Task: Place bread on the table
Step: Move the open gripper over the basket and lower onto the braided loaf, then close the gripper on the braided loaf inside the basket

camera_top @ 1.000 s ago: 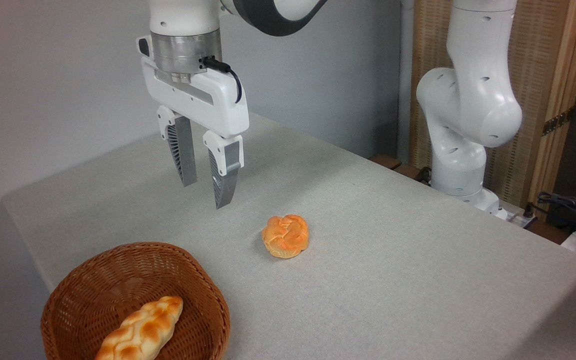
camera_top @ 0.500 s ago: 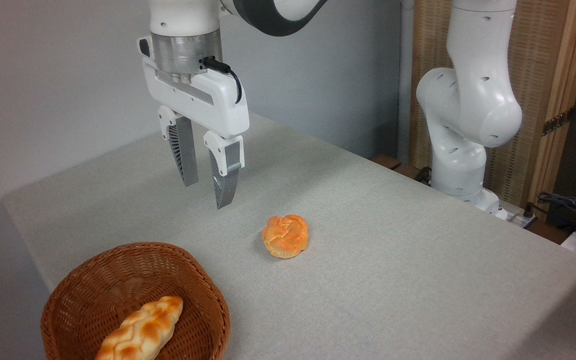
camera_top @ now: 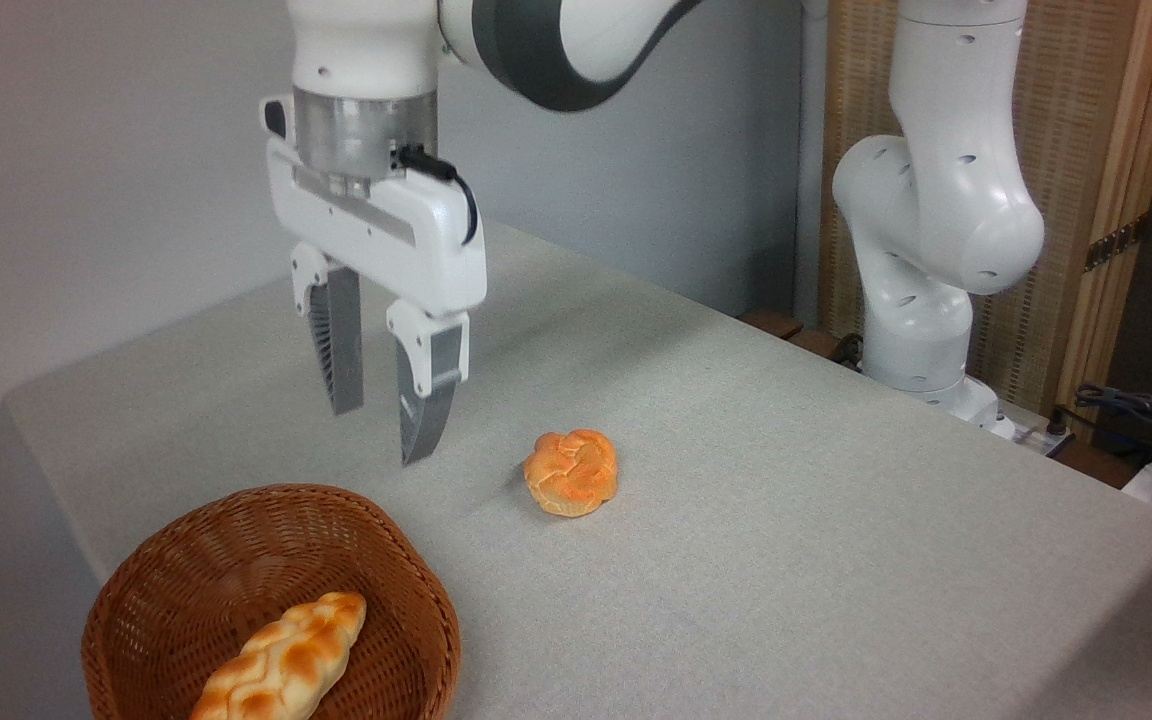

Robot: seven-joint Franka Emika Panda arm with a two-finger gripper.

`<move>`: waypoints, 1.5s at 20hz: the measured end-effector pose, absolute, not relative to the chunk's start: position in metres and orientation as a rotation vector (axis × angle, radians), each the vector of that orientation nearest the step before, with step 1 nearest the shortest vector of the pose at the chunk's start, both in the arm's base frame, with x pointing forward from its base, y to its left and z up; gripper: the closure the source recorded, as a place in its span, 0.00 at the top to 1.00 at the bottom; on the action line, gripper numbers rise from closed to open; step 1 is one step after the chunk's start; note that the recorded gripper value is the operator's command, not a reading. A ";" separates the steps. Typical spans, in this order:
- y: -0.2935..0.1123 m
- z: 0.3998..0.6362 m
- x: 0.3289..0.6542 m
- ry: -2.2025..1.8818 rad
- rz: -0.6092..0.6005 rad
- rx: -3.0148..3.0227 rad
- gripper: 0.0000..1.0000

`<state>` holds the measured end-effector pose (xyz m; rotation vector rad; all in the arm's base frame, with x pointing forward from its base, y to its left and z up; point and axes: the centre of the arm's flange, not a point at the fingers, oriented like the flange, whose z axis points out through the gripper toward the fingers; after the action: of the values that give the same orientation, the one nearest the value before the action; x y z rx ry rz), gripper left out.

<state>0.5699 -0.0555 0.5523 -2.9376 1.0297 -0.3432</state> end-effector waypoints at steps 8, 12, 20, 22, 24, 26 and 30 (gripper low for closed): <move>-0.028 0.507 0.618 0.627 -0.558 -3.001 1.00; -0.026 0.482 0.637 0.588 -0.645 -2.955 1.00; -0.029 0.418 0.662 0.585 -0.680 -2.892 1.00; -0.031 0.404 0.666 0.590 -0.680 -2.882 1.00; -0.034 0.395 0.668 0.596 -0.676 -2.877 0.95; -0.037 0.393 0.668 0.634 -0.664 -2.850 0.80; -0.041 0.389 0.667 0.698 -0.623 -2.807 0.78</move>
<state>0.6670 -0.0407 0.3892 -2.8072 0.6976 -0.6235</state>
